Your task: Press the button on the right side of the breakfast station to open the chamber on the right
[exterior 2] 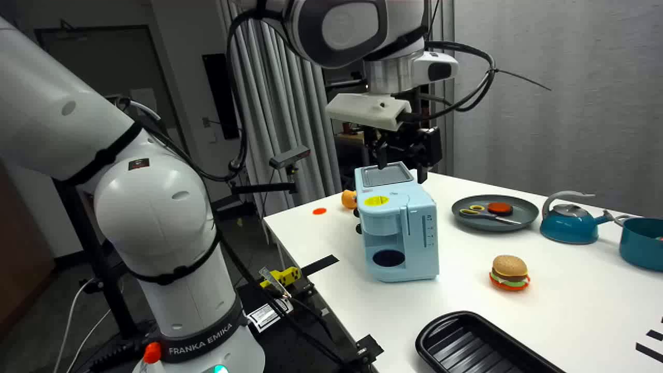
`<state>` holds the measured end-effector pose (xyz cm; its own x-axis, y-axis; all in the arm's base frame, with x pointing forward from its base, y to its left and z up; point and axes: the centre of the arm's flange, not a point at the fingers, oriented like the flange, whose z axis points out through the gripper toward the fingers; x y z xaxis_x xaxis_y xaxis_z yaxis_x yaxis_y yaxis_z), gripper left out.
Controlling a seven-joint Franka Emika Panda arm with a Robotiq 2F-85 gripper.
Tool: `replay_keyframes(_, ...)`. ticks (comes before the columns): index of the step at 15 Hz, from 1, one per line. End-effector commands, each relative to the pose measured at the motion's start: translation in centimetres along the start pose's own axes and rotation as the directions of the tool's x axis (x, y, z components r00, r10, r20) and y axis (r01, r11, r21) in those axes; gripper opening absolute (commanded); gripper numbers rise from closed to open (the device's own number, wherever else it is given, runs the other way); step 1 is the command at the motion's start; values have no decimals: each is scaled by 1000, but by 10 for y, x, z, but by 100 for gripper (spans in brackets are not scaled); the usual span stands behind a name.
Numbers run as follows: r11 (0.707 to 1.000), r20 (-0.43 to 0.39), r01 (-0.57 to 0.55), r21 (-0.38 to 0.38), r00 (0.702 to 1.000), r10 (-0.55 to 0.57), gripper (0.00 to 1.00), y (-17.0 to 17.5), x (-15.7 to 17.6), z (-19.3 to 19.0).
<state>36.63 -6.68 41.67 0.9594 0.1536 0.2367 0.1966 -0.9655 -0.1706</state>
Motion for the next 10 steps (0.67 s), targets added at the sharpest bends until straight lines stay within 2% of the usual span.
replay_keyframes(1,1000,0,0,0,1000,0,100,0,0,0)
replay_keyframes(10,1000,0,0,0,1000,0,100,0,0,0)
